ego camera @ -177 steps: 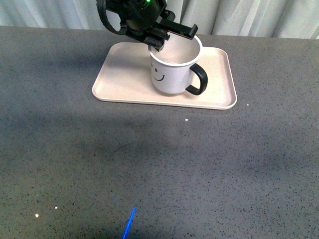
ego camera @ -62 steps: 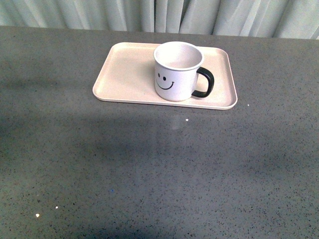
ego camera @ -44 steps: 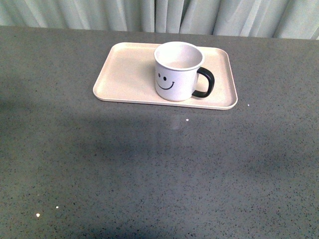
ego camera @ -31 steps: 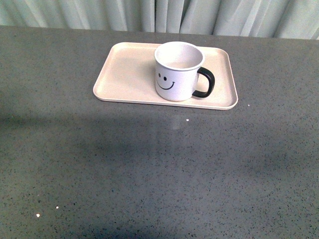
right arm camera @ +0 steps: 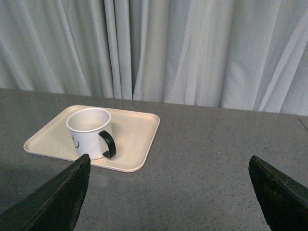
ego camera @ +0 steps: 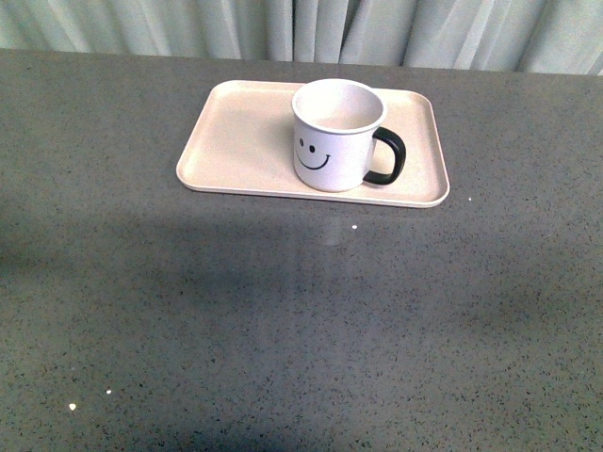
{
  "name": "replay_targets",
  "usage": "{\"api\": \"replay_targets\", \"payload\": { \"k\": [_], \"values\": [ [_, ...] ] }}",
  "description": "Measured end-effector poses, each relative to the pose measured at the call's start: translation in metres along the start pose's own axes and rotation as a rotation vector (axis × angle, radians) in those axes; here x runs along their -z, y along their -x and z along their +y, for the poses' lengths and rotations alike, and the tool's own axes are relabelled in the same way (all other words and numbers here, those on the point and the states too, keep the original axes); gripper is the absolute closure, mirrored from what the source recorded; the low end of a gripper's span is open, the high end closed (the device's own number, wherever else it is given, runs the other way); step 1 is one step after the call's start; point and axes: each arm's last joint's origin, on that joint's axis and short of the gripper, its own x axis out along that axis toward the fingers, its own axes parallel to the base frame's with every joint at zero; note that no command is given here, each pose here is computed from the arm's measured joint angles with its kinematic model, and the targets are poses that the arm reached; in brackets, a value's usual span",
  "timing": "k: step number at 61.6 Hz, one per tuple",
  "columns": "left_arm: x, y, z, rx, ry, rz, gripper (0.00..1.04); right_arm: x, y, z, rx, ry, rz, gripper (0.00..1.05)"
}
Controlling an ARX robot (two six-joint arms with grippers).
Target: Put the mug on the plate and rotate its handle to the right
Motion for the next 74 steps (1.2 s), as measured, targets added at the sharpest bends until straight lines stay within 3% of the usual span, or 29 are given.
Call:
{"api": "replay_targets", "payload": {
  "k": [68, 74],
  "values": [
    [-0.001, 0.041, 0.0, 0.0, 0.0, -0.001, 1.03, 0.0, 0.0, 0.0, 0.0, 0.0, 0.0, 0.09],
    [-0.001, 0.041, 0.0, 0.0, 0.0, -0.002, 0.9, 0.0, 0.0, 0.0, 0.0, 0.0, 0.0, 0.09]
  ]
}}
